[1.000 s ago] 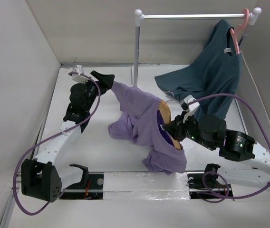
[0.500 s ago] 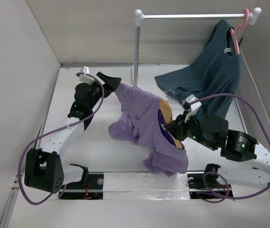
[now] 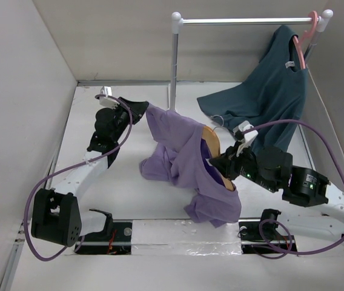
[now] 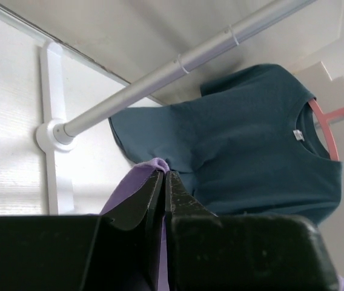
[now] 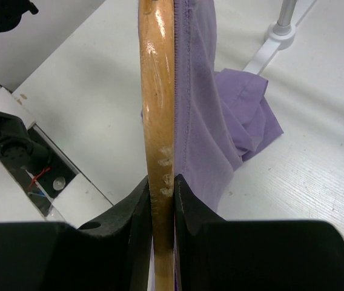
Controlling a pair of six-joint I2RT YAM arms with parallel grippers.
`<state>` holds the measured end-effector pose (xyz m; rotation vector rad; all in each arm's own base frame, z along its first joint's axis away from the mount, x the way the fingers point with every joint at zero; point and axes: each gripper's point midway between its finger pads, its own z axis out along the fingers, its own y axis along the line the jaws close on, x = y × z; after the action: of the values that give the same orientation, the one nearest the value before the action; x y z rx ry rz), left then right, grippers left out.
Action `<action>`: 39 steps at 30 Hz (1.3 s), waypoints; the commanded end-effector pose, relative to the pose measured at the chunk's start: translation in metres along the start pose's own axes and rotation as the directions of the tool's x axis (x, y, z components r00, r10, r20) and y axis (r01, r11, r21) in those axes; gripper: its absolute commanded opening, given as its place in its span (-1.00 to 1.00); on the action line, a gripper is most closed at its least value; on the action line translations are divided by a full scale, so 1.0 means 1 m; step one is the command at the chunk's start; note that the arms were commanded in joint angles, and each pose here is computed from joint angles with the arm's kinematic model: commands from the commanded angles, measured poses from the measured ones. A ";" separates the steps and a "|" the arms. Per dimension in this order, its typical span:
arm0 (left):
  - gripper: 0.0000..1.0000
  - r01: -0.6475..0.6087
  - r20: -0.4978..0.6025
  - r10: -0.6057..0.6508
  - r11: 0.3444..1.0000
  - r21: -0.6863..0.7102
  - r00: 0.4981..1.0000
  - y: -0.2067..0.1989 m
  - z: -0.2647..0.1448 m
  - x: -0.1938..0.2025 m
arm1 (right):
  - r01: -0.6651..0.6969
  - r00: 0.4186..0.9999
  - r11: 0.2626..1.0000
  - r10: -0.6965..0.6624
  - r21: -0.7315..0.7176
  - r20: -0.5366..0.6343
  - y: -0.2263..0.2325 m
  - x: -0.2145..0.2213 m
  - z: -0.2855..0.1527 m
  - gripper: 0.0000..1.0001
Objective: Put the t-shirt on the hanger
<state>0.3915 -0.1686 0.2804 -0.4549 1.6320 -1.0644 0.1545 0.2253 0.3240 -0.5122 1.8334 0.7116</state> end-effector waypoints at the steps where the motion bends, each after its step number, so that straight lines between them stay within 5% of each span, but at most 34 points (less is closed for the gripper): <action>1: -1.00 -0.058 0.133 0.050 0.997 0.055 0.990 -0.027 -0.006 -0.034 | -0.043 0.991 0.998 0.048 -0.041 0.122 0.006 -0.039 -0.016 -1.00; 12: -1.00 -0.074 0.239 0.108 0.987 -0.144 0.965 0.029 0.006 -0.088 | -0.067 0.991 0.998 0.067 -0.005 0.116 -0.005 -0.040 -0.032 -1.00; 19: -1.00 -0.090 0.274 0.126 0.986 -0.140 0.953 0.014 0.000 -0.105 | -0.051 0.989 0.999 0.049 0.008 0.139 -0.004 -0.066 -0.042 -1.00; 23: -1.00 -0.096 0.296 0.104 0.995 -0.042 0.949 -0.026 -0.013 -0.115 | 0.001 0.961 0.999 0.011 -0.044 0.275 0.017 -0.152 -0.065 -1.00; 24: -1.00 -0.114 0.327 0.108 0.993 -0.001 0.939 -0.052 -0.022 -0.129 | 0.020 0.924 0.997 0.013 -0.080 0.383 0.023 -0.203 -0.101 -1.00; 28: -1.00 -0.201 0.399 0.181 0.980 0.009 0.899 -0.107 -0.048 -0.164 | 0.115 0.918 0.990 -0.074 -0.081 0.390 0.055 -0.265 -0.079 -1.00; 31: -1.00 -0.205 0.404 0.213 0.977 -0.063 0.890 -0.089 -0.059 -0.165 | 0.135 0.969 0.991 -0.132 -0.003 0.208 0.050 -0.214 -0.023 -1.00; 34: -1.00 -0.187 0.374 0.208 0.978 -0.093 0.904 -0.061 -0.062 -0.145 | 0.084 0.954 0.996 -0.077 -0.014 0.289 0.030 -0.218 -0.024 -1.00; 39: -1.00 -0.191 0.330 0.189 0.981 -0.027 0.925 -0.073 -0.067 -0.133 | 0.063 0.935 0.998 -0.070 0.030 0.347 0.009 -0.232 -0.063 -1.00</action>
<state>0.3553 -0.0733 0.4270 -0.4677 1.2932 -0.7870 0.2078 0.2214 0.5021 -0.4824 1.6732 0.6087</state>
